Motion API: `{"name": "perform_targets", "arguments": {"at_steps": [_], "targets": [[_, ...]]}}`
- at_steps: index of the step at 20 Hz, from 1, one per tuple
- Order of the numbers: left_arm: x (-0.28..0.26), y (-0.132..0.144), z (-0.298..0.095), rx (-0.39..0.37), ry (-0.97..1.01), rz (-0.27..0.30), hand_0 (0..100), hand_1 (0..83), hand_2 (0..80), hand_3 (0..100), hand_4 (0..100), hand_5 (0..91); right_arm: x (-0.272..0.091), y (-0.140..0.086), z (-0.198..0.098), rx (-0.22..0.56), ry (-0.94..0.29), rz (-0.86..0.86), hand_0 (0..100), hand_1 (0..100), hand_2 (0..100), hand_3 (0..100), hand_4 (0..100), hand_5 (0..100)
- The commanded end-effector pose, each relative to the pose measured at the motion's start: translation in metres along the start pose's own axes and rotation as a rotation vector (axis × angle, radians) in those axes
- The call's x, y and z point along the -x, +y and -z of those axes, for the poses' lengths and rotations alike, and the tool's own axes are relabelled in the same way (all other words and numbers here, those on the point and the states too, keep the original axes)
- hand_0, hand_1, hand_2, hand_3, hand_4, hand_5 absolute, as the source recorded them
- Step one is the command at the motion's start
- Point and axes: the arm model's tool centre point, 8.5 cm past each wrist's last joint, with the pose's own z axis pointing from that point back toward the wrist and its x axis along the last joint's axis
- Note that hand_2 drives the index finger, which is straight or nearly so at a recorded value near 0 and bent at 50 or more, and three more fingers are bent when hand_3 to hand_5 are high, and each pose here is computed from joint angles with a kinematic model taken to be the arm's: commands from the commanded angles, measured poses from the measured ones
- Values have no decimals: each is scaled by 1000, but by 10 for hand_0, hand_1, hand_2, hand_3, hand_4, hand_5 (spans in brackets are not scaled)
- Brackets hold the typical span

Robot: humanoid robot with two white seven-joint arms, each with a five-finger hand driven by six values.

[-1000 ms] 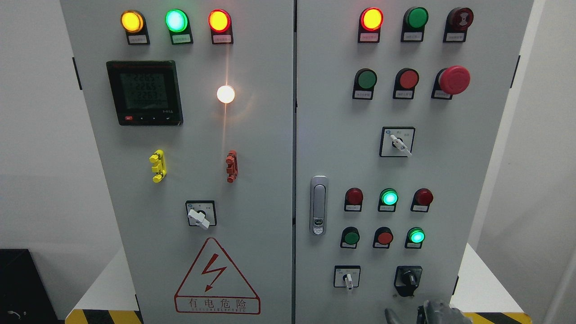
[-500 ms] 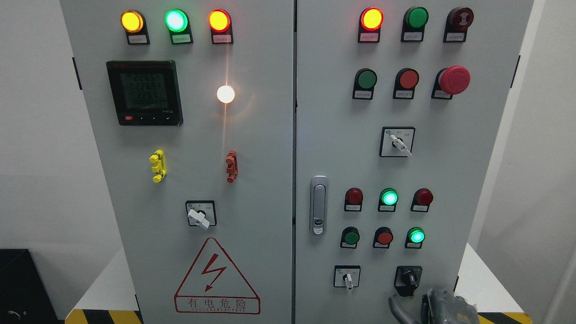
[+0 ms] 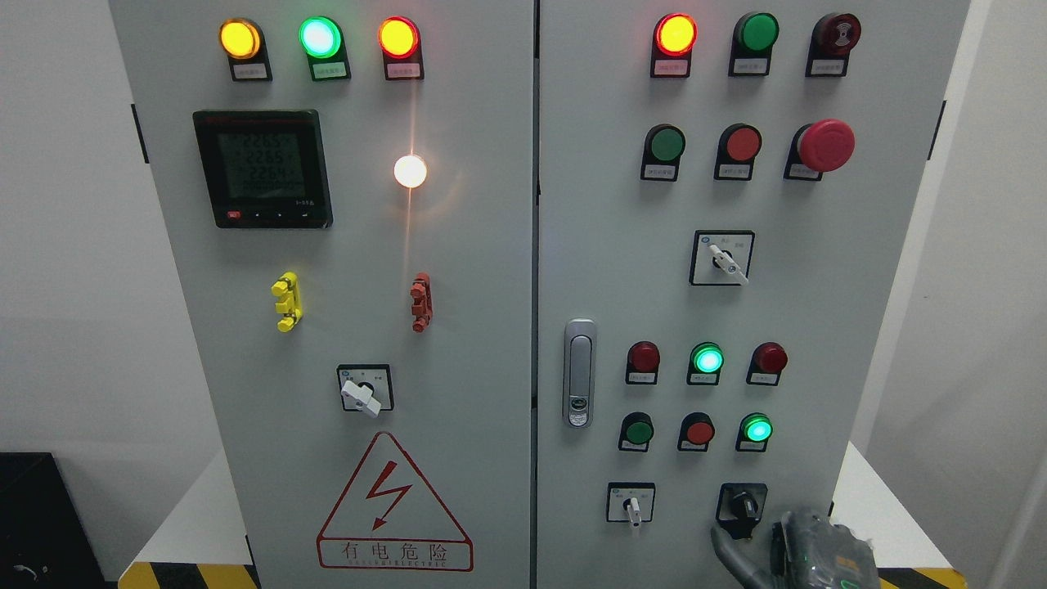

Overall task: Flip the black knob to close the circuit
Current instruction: 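Raise the right hand up to the black rotary knob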

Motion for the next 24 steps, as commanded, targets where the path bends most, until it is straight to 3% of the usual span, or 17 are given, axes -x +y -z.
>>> {"name": "perform_targets", "arguments": {"at_steps": [1, 24], "targets": [[0, 0, 0, 0, 0, 0, 120, 556, 0, 0, 0, 0, 0, -4, 1, 9, 5, 0, 0, 0, 900, 1000, 917, 920], [0, 0, 0, 1, -2, 1, 120, 556, 0, 0, 0, 0, 17, -1, 5, 7, 42, -1, 0, 0, 895, 1000, 918, 915]]}}
